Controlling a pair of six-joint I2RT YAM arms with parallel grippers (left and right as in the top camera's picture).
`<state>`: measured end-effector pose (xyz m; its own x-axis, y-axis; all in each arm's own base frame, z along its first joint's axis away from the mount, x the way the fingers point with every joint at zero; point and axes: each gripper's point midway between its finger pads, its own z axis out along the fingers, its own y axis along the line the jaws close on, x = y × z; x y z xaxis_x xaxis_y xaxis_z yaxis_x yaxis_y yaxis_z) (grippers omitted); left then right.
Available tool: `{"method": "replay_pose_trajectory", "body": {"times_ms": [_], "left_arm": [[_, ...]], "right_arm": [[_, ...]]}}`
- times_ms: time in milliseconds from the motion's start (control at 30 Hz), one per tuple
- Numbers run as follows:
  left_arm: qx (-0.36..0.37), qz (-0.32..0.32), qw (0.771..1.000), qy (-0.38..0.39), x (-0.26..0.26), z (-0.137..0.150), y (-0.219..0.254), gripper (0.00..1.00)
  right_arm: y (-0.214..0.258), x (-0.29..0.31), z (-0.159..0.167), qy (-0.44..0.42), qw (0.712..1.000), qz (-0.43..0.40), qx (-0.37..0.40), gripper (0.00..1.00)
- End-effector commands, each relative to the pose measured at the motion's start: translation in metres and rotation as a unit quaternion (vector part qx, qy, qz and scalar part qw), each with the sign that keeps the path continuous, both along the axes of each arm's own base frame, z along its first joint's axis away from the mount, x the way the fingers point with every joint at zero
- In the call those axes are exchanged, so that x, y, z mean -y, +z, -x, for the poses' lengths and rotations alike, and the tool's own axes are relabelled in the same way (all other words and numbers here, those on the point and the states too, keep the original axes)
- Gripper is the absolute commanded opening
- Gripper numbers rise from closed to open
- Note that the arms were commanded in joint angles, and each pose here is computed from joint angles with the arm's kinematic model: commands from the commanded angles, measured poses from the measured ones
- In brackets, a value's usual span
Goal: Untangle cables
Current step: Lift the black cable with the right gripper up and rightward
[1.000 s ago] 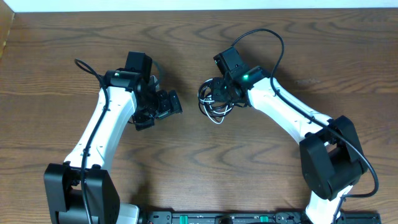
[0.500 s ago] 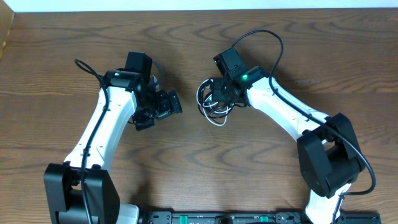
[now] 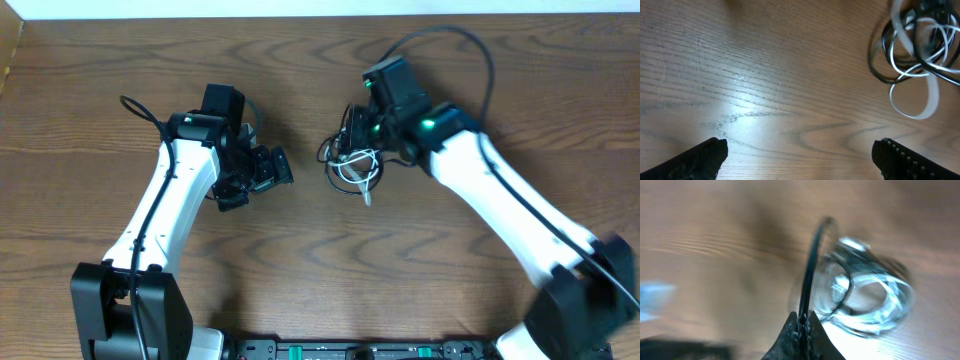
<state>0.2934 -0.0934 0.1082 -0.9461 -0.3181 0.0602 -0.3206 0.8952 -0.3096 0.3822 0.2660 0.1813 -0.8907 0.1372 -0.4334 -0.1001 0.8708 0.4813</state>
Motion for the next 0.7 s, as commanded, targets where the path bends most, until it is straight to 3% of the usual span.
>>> {"method": "replay_pose_trajectory", "body": {"times_ms": [0,267,667], "left_arm": [[-0.007,0.005,1.0,0.002,0.001,0.001,-0.001,0.98],[-0.009,0.004,1.0,0.002,0.001,0.002,-0.001,0.98],[-0.01,0.004,1.0,0.002,0.001,0.003,-0.001,0.98]], "right_arm": [[0.073,-0.018,0.013,0.053,0.993,-0.088,0.059,0.01],[0.172,-0.027,0.033,0.097,0.962,-0.194,0.167,0.01],[0.315,0.017,0.067,0.084,0.883,-0.272,0.372,0.01]]}}
